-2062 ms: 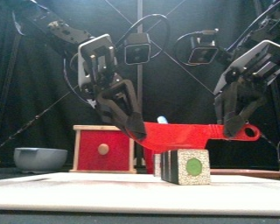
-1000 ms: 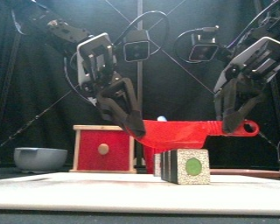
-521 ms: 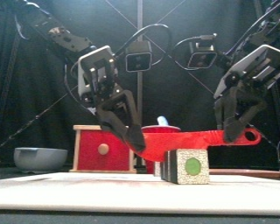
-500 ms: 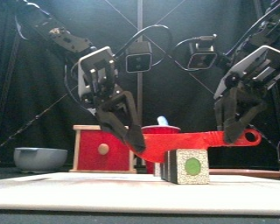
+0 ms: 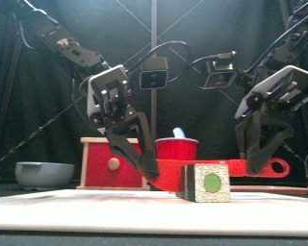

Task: Place sushi on board then cut the sushi with the knife then place the pieces on the plate
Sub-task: Cut the sushi into 4 pieces

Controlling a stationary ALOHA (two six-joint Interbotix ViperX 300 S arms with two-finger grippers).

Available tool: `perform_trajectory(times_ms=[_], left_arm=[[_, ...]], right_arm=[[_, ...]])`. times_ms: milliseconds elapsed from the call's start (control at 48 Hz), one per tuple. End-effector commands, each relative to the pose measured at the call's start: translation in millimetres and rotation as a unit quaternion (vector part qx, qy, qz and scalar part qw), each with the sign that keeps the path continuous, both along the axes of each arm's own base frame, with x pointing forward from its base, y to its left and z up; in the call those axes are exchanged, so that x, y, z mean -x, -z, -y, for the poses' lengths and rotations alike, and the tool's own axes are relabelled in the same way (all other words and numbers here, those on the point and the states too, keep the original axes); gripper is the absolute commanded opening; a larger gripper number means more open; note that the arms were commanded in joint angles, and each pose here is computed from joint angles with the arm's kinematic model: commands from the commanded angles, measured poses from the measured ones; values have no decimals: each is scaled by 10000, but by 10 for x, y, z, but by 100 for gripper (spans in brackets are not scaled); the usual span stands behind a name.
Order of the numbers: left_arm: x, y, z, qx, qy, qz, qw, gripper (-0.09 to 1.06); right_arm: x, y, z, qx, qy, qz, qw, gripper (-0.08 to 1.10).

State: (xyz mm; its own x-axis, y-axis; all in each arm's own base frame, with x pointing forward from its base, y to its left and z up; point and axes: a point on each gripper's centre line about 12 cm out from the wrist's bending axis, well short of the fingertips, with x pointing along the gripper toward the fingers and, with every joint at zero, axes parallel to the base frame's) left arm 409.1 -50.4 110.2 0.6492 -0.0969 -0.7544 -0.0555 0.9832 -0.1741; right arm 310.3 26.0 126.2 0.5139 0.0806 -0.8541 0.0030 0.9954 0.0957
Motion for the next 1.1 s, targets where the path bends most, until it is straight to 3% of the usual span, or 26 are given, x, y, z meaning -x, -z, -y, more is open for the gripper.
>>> perform_trajectory(times_ms=[21,229,438,562,812,1104], left_arm=[[-48,-102,-60,-13,-53,155,9999,50],[-53,-125,-138,-83,-74,178,9998,50],[-44,-136,-138,-86,-65,171,9998,50],[-48,-230,-131,-81,-54,286,9995,50],[-14,-503,7,-35,108,607,9981,50],[-10,-527,296,70,373,671,9970,50]], right_arm=[[-39,-136,69,38,60,225,9997,42],[-50,-149,121,79,101,250,9996,42],[-56,-187,114,54,115,302,9995,42],[-56,-287,101,36,96,402,9991,42],[-4,-555,8,-153,73,716,9973,42],[56,-562,-259,-390,-176,695,9967,42]])
